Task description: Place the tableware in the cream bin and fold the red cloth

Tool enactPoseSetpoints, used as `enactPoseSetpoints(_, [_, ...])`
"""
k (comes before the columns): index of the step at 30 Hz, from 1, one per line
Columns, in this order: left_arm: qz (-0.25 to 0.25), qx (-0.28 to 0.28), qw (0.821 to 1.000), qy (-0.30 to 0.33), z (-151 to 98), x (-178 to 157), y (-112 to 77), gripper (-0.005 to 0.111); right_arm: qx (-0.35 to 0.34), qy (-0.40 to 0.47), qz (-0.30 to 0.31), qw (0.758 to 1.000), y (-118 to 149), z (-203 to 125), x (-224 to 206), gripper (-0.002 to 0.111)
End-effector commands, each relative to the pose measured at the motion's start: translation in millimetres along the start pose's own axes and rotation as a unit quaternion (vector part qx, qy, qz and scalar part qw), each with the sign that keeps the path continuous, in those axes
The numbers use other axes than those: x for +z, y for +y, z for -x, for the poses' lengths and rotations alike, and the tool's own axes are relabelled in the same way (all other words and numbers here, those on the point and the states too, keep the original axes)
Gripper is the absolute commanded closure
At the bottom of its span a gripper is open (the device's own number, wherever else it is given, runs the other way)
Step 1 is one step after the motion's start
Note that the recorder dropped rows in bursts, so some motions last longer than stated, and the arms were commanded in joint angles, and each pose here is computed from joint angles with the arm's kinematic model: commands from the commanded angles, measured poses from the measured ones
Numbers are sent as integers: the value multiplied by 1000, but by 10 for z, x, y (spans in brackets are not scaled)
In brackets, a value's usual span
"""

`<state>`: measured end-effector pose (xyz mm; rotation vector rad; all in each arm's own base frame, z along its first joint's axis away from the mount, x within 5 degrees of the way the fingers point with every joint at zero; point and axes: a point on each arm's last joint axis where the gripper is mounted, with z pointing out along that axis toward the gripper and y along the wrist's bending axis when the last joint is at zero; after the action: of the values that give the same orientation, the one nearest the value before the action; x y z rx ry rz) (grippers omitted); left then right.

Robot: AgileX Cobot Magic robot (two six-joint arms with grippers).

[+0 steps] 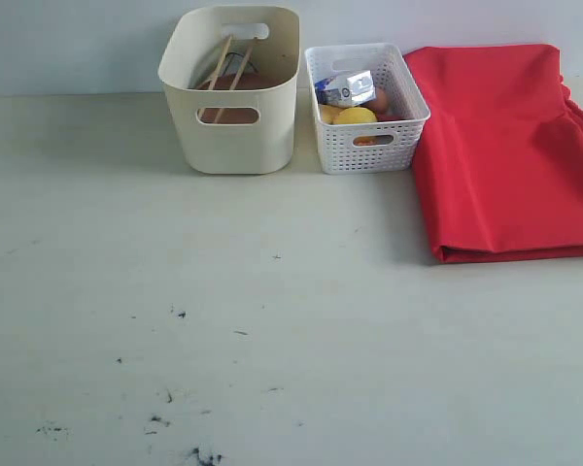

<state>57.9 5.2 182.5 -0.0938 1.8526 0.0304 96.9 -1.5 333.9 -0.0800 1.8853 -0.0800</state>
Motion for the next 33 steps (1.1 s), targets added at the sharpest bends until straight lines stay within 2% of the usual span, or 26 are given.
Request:
enactPoseSetpoints(1, [-1,-4,1000,-2,-6,-3,-2,107,-1,-2,0,1000,1,-10,0,108])
enactPoseSetpoints(17, [-1,-4,1000,-2,-6,-3,-2,107,-1,-3,0,1000,1,-9,-4,108])
enactPoseSetpoints(21, [-1,-4,1000,-2,-6,-3,-2,107,-1,-44,-4,999,1,-12,-187,108])
enactPoseSetpoints(24, [-1,-4,1000,-2,-6,-3,-2,107,0,-54,-5,999,20,-202,-231,108])
enactPoseSetpoints(29, [-1,-4,1000,-2,-6,-3,-2,107,69,-96,-2,993,63,-621,-181,108])
enactPoseSetpoints(33, [-1,-4,1000,-2,-6,-3,-2,107,75,-97,-2,992,87,-862,-171,108])
